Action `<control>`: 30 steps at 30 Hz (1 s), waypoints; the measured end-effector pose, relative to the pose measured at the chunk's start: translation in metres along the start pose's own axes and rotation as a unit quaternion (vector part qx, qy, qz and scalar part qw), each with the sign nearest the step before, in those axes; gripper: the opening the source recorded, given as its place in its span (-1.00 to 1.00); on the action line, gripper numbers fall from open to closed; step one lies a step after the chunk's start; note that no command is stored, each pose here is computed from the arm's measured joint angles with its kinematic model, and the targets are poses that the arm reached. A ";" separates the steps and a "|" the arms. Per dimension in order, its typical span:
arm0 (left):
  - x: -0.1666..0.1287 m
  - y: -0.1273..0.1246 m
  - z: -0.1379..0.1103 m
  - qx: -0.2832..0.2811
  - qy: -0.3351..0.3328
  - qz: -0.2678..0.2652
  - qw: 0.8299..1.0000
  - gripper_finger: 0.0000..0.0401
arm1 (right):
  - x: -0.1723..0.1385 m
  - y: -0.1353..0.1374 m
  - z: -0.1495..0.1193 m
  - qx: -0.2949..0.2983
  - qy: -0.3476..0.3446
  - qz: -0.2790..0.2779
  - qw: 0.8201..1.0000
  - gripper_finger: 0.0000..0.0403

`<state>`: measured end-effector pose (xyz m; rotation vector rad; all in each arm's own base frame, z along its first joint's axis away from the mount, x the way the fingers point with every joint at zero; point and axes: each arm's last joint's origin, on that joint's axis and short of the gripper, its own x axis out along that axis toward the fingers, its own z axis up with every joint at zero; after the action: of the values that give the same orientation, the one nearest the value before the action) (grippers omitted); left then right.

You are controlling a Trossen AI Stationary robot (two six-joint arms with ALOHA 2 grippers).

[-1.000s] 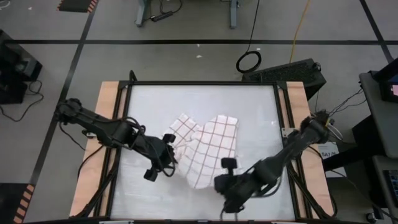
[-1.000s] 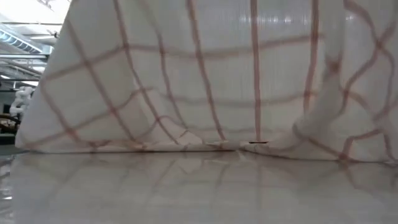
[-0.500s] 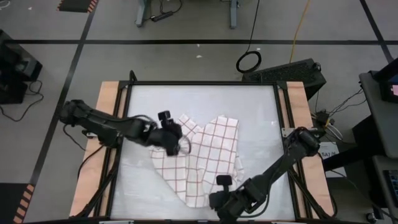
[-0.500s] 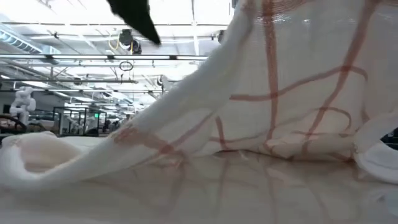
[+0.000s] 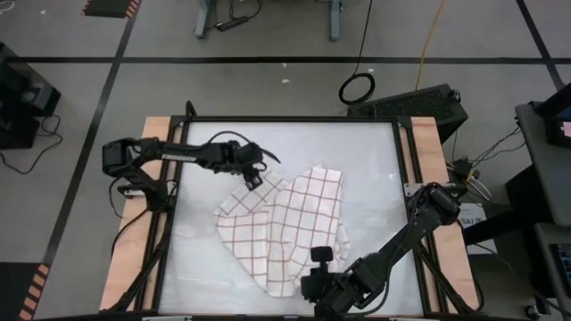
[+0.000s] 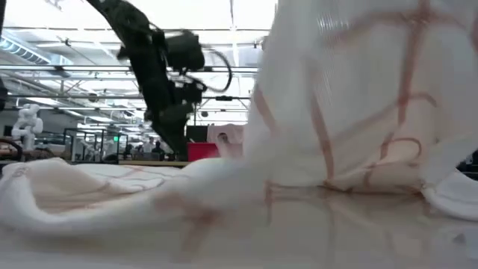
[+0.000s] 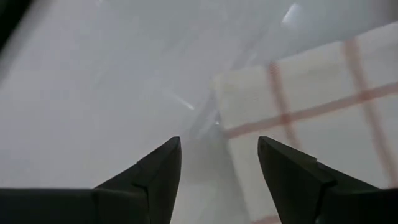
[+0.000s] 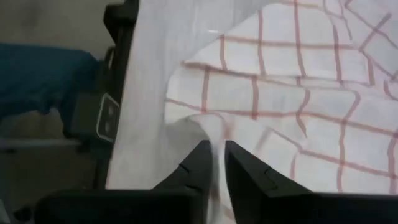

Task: Roll towel
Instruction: Fold the white checkered towel

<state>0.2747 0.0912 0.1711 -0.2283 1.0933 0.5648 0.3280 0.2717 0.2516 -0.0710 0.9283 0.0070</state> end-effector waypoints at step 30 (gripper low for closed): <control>0.040 -0.016 -0.004 0.041 -0.006 -0.015 0.999 -0.94 | 0.004 -0.077 -0.003 -0.098 0.052 -0.329 0.938 -0.19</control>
<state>0.2938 0.0891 0.1319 -0.1681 1.0979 0.4932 0.3309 0.1944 0.2507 -0.5705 0.9715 -0.5313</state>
